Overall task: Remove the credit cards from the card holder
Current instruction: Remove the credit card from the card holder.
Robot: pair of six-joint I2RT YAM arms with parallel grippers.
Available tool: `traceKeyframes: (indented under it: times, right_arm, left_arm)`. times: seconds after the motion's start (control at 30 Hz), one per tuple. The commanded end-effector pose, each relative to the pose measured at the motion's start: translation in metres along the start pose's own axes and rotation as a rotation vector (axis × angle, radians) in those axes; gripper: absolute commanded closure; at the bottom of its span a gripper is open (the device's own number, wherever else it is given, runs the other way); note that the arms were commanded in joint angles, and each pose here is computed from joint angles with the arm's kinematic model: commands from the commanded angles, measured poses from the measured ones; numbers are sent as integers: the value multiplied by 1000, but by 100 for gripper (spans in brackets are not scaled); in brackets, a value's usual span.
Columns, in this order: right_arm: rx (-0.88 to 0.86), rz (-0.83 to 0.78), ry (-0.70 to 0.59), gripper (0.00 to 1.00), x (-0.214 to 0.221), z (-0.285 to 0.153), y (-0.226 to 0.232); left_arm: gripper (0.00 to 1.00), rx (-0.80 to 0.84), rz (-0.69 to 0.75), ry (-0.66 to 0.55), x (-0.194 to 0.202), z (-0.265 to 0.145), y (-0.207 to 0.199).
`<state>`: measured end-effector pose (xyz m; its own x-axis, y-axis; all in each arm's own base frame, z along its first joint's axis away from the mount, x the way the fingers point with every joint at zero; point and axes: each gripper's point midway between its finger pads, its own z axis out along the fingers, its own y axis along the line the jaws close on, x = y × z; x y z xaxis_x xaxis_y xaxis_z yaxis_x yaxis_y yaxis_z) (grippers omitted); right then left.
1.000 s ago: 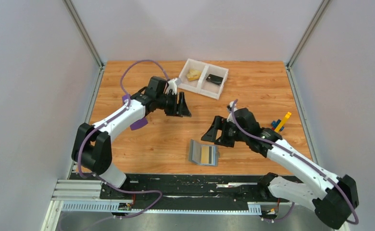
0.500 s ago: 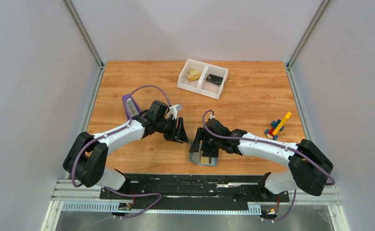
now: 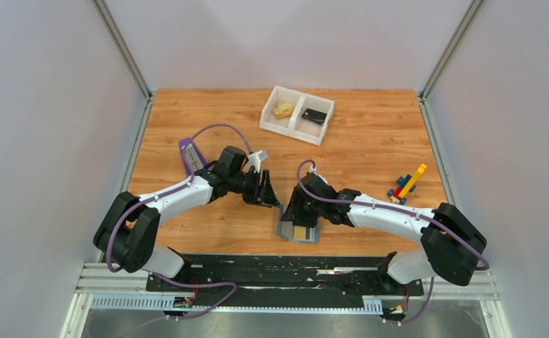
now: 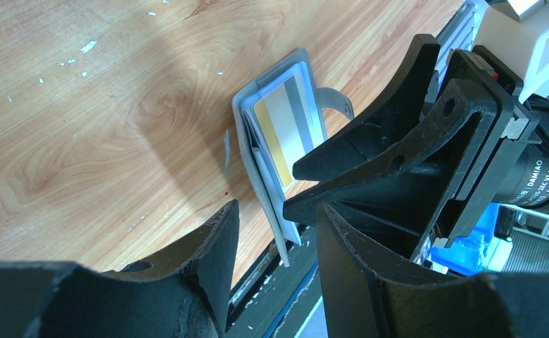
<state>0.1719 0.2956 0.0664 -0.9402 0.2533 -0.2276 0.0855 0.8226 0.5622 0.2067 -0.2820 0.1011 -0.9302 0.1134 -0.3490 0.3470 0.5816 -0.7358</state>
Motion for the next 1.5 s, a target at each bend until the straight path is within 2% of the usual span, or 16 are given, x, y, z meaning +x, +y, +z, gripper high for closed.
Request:
traceKeyframes:
  times: [0.0,0.83,1.0,1.13,1.2,1.33,1.37,1.47]
  right_arm:
    - [-8,-1,-47,58,-9,0,5]
    - [-30,-2,-125,62,-14,-21,-6]
    - [-74,-13,-134,58,-17,-26,5]
    - [-82,-11,-136,57,-18,-26,7]
    - [-80,-10,-130,56,-17,-24,7]
    - [-103,-23,-95,53,-11,-19,12]
    - [-107,-26,-82,53,-9,-18,13]
    - [-101,-29,-70,51,-8,-15,14]
  left_arm:
    - [48,27,18,-8,-3,2,-4]
    - [48,34,10,49,7,26,-4]
    - [51,35,3,67,10,35,-2]
    - [60,39,3,80,13,40,-2]
    - [68,41,3,82,13,40,-3]
    - [89,49,10,74,12,39,-7]
    - [97,51,12,70,11,38,-8]
    - [100,56,10,64,10,36,-11]
